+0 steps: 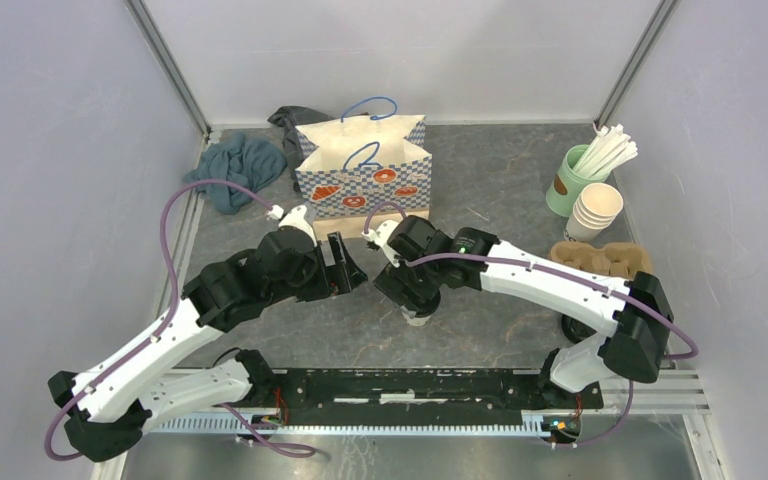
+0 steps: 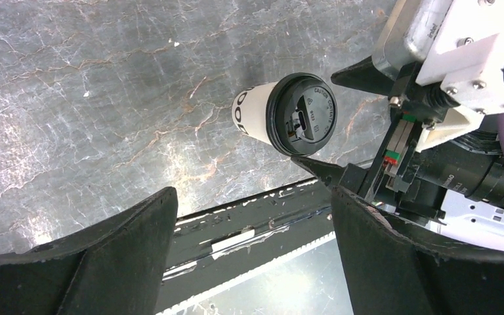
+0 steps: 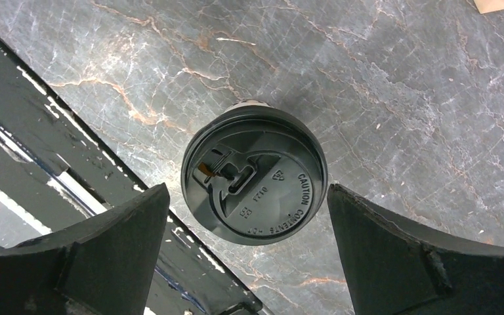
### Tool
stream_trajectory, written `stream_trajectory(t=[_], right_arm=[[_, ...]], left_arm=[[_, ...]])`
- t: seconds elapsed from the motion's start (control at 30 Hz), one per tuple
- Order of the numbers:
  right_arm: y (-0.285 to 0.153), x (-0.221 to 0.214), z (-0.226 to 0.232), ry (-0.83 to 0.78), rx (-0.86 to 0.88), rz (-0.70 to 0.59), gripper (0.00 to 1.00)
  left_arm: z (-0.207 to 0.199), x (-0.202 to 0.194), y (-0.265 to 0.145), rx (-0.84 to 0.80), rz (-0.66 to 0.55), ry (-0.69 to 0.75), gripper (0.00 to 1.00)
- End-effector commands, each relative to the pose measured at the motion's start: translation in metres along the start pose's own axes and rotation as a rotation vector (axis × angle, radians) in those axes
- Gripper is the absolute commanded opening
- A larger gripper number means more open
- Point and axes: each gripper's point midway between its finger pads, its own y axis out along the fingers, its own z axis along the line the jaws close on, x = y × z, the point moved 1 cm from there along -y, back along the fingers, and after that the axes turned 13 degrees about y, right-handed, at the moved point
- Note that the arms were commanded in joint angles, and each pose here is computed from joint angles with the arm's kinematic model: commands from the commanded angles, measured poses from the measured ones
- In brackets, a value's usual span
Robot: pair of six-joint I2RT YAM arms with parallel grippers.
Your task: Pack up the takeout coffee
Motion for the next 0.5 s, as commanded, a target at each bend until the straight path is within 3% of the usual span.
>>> stream_trajectory(t=[0.0,0.47], right_arm=[[0.002,0.008,-0.004,0.036,-0.047,-0.041,0.98],[0.015,-0.005,-0.006,0.065,-0.061,-0.001,0.96]], left_arm=[[0.001,0.006,-0.004,0.011,-0.02,0.001,0.93],[0.001,0.004,-0.004,0.005,-0.012,0.01,0.93]])
